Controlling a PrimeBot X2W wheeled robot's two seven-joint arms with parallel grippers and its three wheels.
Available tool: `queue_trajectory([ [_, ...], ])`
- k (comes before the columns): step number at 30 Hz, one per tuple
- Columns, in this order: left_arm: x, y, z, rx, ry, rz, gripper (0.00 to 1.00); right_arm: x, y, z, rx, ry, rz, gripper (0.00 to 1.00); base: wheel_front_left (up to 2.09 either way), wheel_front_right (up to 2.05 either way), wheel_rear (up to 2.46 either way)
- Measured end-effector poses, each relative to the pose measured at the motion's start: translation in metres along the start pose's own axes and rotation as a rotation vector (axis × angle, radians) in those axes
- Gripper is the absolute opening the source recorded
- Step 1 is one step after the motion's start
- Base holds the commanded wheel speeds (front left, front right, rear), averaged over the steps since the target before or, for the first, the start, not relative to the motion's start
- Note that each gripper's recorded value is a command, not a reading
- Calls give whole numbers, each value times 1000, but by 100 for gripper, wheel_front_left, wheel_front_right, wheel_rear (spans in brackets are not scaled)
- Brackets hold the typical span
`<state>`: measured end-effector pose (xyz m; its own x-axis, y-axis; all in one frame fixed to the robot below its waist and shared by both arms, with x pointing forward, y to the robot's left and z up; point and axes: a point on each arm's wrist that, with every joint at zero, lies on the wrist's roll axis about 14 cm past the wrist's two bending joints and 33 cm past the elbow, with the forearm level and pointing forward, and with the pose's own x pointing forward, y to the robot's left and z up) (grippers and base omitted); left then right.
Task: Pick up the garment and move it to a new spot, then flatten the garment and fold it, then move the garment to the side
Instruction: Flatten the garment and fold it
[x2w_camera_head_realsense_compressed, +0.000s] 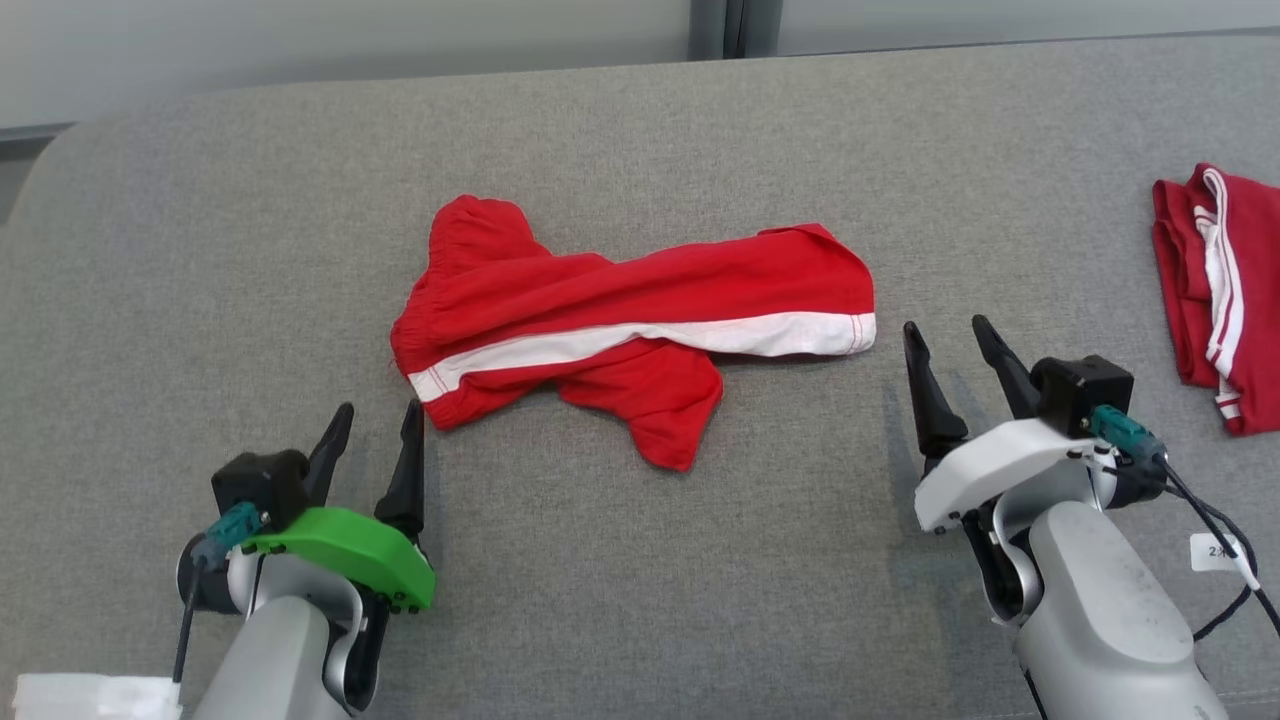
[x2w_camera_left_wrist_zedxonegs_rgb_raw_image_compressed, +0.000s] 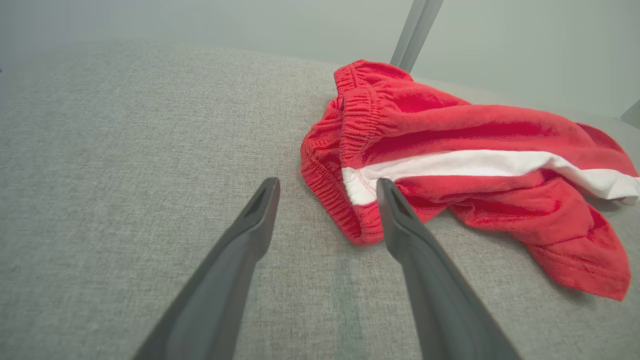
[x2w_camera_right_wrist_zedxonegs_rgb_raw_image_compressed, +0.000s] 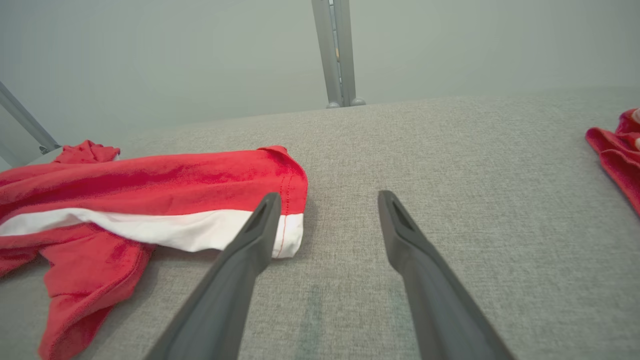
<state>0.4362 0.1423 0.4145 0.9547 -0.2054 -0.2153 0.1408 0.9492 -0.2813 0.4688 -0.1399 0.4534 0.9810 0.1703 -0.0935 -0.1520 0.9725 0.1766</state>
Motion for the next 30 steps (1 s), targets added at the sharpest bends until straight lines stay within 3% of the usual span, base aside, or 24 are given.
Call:
queue_trajectory([
  [16, -68, 8, 14, 25, -116, 88, 100, -65, 4, 27, -25, -103, -22, 100, 0, 0, 0],
  [30, -96, 9, 29, 51, -194, 114, 100, -92, 4, 38, -52, -146, -30, 100, 0, 0, 0],
])
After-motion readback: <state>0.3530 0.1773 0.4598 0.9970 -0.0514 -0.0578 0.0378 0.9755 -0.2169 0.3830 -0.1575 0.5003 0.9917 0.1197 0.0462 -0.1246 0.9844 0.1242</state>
